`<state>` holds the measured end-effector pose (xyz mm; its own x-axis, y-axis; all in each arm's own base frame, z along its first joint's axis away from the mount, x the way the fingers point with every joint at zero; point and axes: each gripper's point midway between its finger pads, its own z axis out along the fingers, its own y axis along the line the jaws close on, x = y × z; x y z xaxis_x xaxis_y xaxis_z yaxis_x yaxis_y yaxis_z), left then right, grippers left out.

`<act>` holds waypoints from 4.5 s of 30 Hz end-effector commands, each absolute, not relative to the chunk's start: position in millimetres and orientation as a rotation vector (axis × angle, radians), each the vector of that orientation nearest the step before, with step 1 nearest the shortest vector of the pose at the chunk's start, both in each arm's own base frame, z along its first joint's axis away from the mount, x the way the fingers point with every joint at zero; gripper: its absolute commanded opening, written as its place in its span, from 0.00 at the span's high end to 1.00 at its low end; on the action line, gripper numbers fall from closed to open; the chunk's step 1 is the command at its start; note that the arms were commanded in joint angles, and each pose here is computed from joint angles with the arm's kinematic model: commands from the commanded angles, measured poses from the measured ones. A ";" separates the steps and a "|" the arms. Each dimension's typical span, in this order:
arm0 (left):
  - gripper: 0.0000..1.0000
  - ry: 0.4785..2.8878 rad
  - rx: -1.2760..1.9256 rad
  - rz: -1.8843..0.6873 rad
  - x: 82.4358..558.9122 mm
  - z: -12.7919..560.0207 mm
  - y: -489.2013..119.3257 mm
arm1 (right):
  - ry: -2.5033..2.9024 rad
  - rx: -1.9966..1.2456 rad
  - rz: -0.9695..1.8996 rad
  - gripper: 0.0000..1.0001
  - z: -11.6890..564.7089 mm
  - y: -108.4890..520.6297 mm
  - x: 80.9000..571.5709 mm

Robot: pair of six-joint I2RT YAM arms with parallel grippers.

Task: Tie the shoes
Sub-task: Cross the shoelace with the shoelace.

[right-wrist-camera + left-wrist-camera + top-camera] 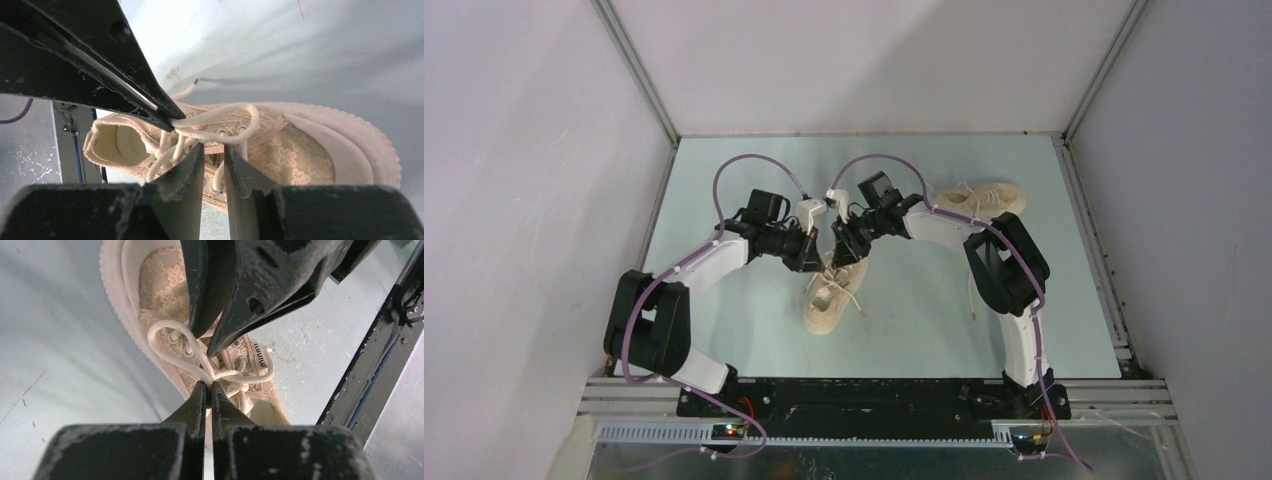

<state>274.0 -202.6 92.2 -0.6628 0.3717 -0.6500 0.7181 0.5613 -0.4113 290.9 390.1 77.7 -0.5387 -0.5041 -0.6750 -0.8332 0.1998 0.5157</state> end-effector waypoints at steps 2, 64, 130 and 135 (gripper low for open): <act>0.98 2.252 0.914 -0.896 278.4 100.1 -203.1 | 2.032 -1.381 1.224 0.76 84.9 407.8 279.8; 1.00 2.288 0.870 -1.037 270.4 80.9 -222.9 | 1.930 -1.447 1.499 0.73 106.9 450.2 228.6; 0.59 2.342 0.590 -1.130 288.8 98.5 -200.8 | 2.025 -1.324 1.247 0.91 118.0 421.9 248.1; 0.56 2.348 0.604 -1.144 287.8 98.8 -200.6 | 2.026 -1.281 1.289 0.81 127.6 416.2 254.7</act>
